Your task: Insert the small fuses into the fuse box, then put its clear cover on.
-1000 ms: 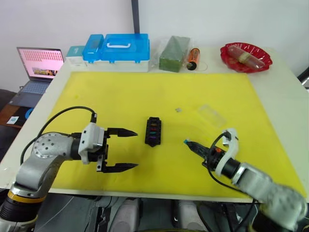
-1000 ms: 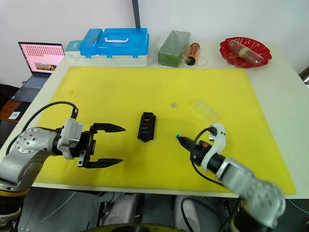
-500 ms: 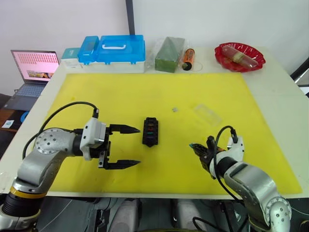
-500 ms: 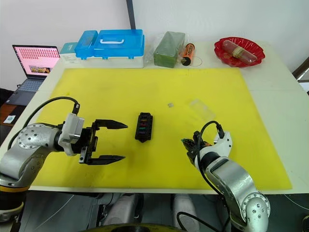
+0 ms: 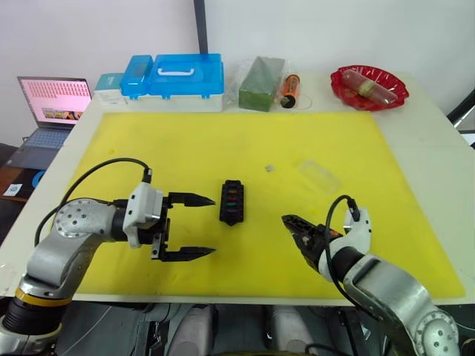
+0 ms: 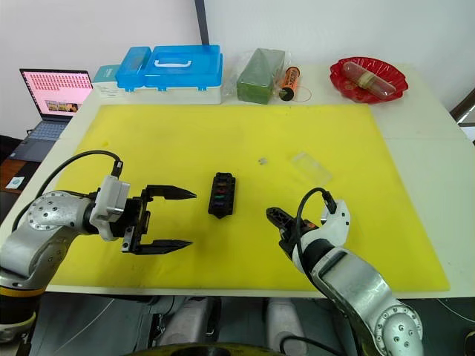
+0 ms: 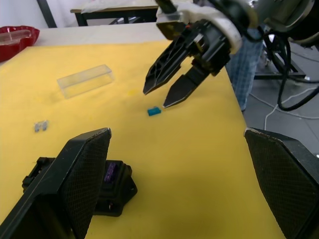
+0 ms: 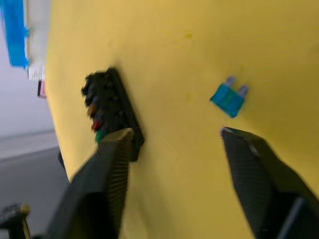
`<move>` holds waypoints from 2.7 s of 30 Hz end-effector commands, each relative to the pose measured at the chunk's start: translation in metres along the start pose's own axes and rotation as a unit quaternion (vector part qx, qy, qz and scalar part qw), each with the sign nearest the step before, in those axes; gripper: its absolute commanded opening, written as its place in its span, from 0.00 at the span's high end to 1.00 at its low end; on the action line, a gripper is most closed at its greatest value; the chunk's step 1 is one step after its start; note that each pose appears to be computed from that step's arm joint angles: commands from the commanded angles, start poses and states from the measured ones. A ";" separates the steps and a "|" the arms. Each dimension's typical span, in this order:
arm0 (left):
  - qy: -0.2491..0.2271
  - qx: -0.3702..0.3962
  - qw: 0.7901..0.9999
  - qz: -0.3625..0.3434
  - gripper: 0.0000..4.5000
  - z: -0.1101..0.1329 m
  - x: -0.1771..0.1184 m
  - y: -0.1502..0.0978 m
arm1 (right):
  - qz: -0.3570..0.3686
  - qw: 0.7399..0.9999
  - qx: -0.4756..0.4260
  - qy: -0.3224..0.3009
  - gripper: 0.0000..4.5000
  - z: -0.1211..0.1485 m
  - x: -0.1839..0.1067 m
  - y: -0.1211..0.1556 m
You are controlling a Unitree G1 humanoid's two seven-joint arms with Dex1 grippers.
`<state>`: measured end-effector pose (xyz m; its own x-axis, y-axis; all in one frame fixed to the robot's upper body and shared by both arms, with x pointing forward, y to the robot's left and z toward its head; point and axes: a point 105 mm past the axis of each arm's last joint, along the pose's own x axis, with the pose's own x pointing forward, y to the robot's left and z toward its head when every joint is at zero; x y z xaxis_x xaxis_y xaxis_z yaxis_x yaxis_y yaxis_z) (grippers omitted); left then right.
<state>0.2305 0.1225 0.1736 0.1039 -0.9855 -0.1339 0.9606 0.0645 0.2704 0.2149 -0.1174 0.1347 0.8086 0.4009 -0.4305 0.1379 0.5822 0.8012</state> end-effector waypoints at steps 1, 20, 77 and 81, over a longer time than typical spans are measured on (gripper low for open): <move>-0.003 0.021 1.000 0.002 0.00 0.005 -0.002 0.001 | 0.155 0.959 -0.206 0.113 0.03 0.014 -0.011 0.003; -0.006 0.024 1.000 -0.001 0.00 0.002 0.002 -0.004 | 0.263 0.516 -0.680 0.450 0.36 0.083 0.042 0.037; -0.005 0.025 1.000 0.000 0.00 -0.010 -0.002 -0.010 | 0.257 0.491 -0.673 0.490 0.99 0.062 0.071 0.006; -0.006 0.023 1.000 0.004 0.00 -0.012 -0.004 -0.011 | 0.267 0.541 -0.643 0.471 0.99 0.069 0.058 0.023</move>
<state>0.2233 0.1266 0.1551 0.1053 -0.9867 -0.1241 0.9578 0.0670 0.2796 0.3050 -0.1331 0.1361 -0.2213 0.5296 -0.8189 -0.9703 -0.0354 0.2393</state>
